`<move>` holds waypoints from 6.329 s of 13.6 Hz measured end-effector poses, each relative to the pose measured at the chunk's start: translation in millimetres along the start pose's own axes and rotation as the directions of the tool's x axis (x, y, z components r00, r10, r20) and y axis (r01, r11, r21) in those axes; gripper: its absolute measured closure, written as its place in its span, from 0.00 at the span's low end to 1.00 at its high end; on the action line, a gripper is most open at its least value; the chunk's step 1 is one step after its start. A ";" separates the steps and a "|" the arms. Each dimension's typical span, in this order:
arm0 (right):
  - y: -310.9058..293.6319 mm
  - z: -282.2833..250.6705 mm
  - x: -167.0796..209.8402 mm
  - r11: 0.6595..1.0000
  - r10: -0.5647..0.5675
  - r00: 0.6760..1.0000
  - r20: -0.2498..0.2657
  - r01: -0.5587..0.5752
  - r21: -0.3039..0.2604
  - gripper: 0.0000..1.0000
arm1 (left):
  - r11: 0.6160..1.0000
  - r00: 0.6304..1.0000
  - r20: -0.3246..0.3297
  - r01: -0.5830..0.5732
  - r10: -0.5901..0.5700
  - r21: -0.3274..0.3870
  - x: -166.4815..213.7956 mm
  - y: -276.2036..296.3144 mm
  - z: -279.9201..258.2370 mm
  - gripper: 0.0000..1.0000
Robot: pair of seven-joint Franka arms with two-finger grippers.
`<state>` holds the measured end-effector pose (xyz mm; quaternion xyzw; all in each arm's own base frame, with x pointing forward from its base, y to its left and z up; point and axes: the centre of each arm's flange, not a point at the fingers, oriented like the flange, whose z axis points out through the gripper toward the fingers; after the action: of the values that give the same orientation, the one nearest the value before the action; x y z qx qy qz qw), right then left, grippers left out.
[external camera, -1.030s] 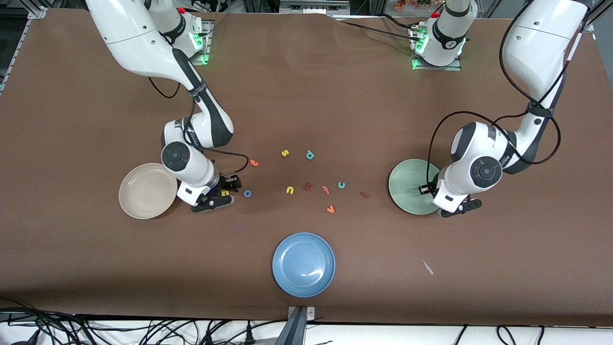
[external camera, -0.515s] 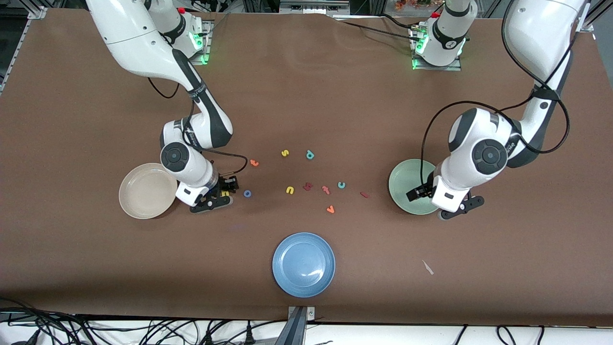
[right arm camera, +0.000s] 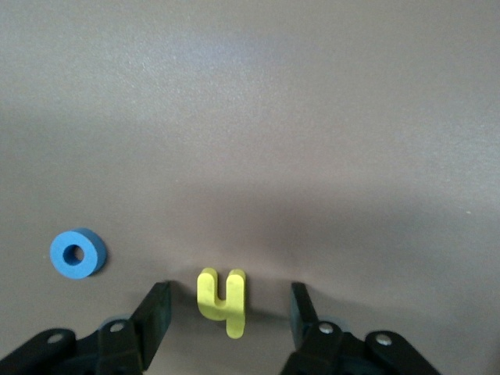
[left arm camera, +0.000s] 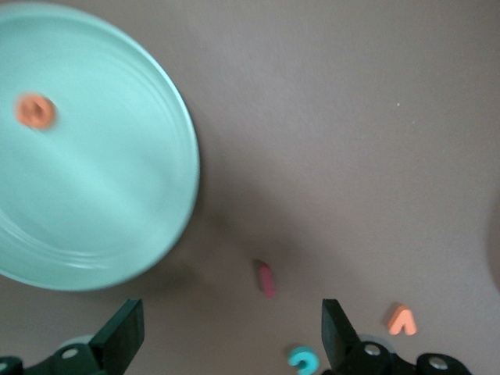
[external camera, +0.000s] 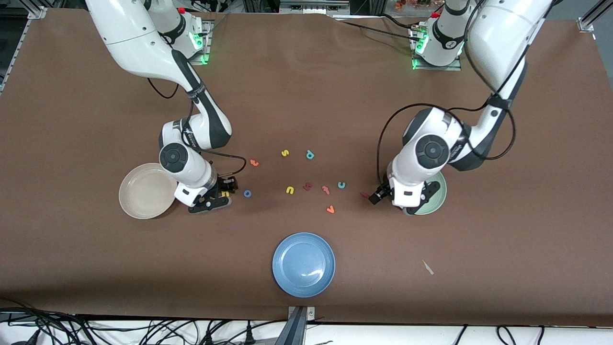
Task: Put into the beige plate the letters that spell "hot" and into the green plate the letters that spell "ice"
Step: 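Grasp the yellow 4 with the right gripper while the left gripper reaches, then grasp the red i with the left gripper while the right gripper lifts, then place the yellow 4 on the beige plate while the left gripper drops the i, then move the right gripper to the blue o while the left gripper reaches, then grasp the blue o with the right gripper while the left gripper grasps the c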
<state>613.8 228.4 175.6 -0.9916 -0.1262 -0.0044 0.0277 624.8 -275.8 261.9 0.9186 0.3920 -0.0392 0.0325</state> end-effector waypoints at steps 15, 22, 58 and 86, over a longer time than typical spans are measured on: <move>-11.5 -4.5 4.0 1.000 0.023 0.999 0.049 -0.023 -0.001 0.46 | 0.980 0.981 -0.017 0.196 -0.195 0.022 -10.3 20.7 83.9 0.36; -9.3 -2.7 4.8 1.000 0.026 0.998 0.051 -0.026 -0.003 0.64 | 0.980 0.981 -0.013 0.196 -0.195 0.022 -19.8 28.2 93.1 0.51; 78.5 -93.4 -33.3 0.999 0.036 0.988 0.153 -0.030 -0.042 0.42 | 0.934 0.944 0.146 -0.319 0.296 0.163 92.7 -90.4 50.0 0.34; -83.9 -2.9 34.1 0.983 0.177 0.983 0.043 -0.174 -0.050 0.40 | 0.997 0.996 0.047 -0.076 0.074 0.022 -84.8 41.3 96.1 0.47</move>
<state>625.8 317.9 183.5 -0.9991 -0.0388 0.0185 0.0022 591.7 -373.8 175.7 0.9318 0.3559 -0.0635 0.0322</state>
